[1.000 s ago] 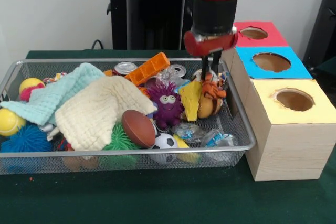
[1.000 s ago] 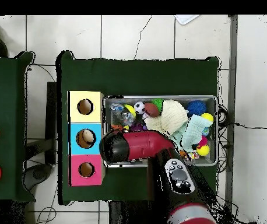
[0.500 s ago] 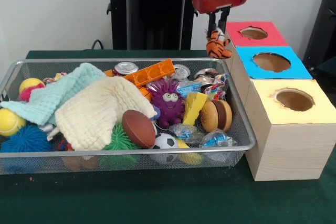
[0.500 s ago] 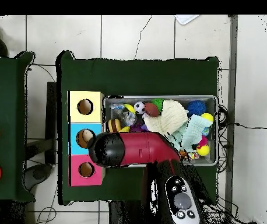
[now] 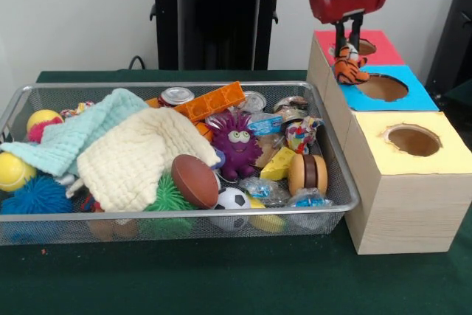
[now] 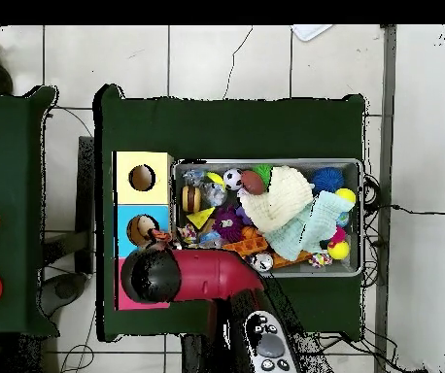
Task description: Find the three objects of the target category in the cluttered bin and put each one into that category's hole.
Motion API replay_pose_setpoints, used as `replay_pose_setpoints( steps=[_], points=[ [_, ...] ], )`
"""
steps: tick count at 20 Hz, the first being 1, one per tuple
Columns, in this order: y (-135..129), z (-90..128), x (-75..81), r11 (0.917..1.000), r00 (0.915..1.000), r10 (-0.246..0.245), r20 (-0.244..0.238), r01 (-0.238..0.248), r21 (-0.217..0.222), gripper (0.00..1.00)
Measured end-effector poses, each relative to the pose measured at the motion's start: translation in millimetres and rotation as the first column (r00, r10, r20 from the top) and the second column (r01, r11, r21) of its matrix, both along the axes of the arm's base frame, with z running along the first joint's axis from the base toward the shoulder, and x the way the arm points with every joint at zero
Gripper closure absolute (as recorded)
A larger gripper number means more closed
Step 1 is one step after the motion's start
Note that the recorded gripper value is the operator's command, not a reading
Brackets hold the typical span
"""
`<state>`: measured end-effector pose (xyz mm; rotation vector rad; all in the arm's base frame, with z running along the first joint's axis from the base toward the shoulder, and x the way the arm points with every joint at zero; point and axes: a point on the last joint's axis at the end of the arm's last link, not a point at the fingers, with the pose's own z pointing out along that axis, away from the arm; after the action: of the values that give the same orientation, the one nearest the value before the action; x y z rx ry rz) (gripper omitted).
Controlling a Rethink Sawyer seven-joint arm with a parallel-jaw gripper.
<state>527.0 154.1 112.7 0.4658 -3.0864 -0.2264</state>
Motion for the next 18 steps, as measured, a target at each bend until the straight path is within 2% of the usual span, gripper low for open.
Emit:
replay_pose_setpoints(
  steps=[4, 10, 11, 18],
  points=[
    [18, -11, -14.3, 0.9999, 1.0, -0.006, 0.003, 0.006, 0.013, 1.0],
    [26, -12, -15.8, 0.9993, 0.9995, -0.032, 0.009, 0.031, 0.018, 1.0],
    [26, -12, -16.1, 0.9993, 0.9994, -0.033, 0.009, 0.032, 0.017, 0.0],
    [30, -22, -21.3, 0.9996, 0.9996, -0.028, 0.008, 0.028, 0.011, 0.0]
  ],
)
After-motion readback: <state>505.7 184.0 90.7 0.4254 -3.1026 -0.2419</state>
